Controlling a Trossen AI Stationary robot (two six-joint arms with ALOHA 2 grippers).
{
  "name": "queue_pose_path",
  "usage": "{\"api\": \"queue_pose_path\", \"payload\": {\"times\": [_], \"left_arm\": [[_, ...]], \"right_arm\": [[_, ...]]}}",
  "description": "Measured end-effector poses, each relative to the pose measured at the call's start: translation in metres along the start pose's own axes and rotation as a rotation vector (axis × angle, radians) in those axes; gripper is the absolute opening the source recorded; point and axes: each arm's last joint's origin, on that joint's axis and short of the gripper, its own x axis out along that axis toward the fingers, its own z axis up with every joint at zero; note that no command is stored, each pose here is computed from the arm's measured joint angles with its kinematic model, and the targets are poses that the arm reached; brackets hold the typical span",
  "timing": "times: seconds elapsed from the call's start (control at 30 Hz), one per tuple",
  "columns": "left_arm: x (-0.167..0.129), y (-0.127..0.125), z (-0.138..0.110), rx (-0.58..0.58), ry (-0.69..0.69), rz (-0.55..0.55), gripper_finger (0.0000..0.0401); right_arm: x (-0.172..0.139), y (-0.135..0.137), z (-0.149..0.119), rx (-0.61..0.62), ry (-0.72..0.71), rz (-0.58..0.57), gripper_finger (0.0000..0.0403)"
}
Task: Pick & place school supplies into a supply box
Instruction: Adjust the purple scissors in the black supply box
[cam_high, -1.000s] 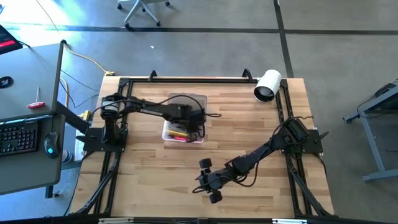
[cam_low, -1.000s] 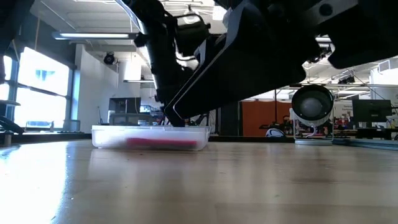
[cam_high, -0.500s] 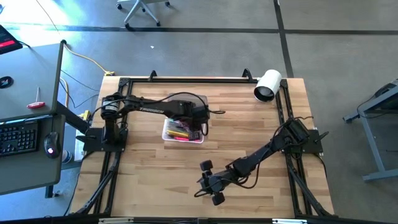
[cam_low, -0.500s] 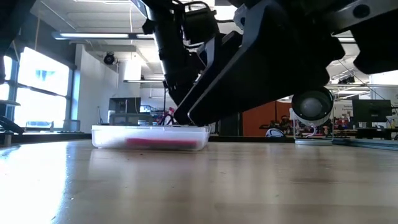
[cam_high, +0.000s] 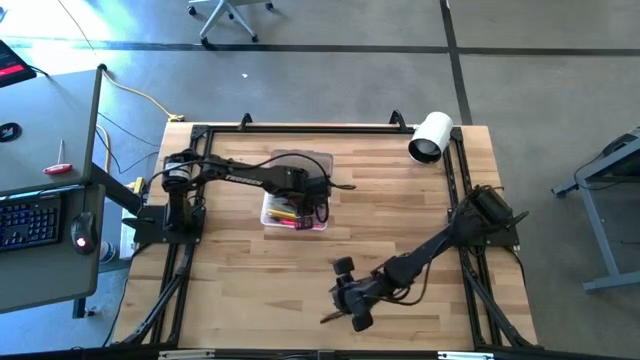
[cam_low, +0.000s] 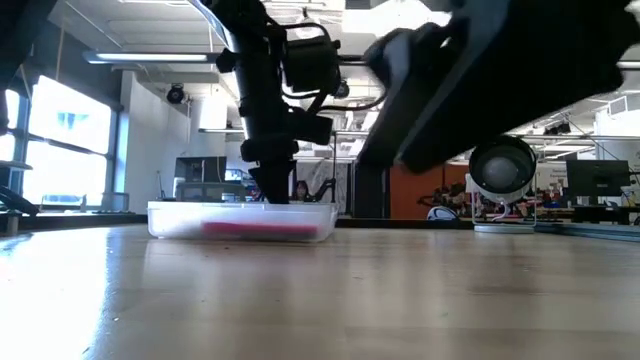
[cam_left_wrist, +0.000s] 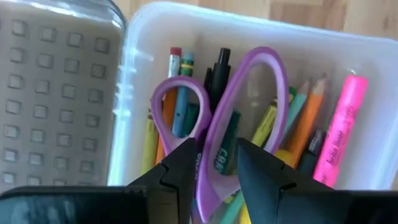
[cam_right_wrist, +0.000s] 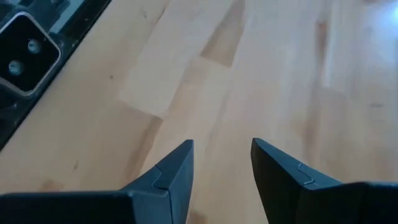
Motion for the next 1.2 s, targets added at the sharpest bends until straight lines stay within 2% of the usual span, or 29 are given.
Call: {"api": "queue_pose_path", "payload": {"times": [0.23,0.4,0.6,0.8,1.03,1.2], "left_arm": [[0.008,-0.001,0.005,-0.004,-0.078,-0.009,0.0147],[0.01,-0.001,0.011,-0.007,-0.149,-0.028,0.0147],[0.009,0.0,0.014,-0.011,-0.176,-0.025,0.0147],[0.025,0.0,0.015,-0.012,-0.151,-0.023,0.0147],[0.034,-0.001,0.026,-0.019,-0.27,-0.053,0.0147],[0.034,-0.002,0.028,-0.027,-0.291,-0.06,0.0147]], "right_arm": [[-0.032,0.016,0.005,-0.071,-0.016,-0.114,0.0139],[-0.046,0.026,0.009,-0.098,-0.049,-0.112,0.0139],[-0.047,0.029,0.007,-0.117,-0.042,-0.108,0.0139],[-0.046,0.029,0.007,-0.117,-0.04,-0.109,0.0139],[-0.046,0.028,0.007,-0.118,-0.038,-0.11,0.0139],[-0.046,0.028,0.007,-0.119,-0.033,-0.11,0.0139]]}}
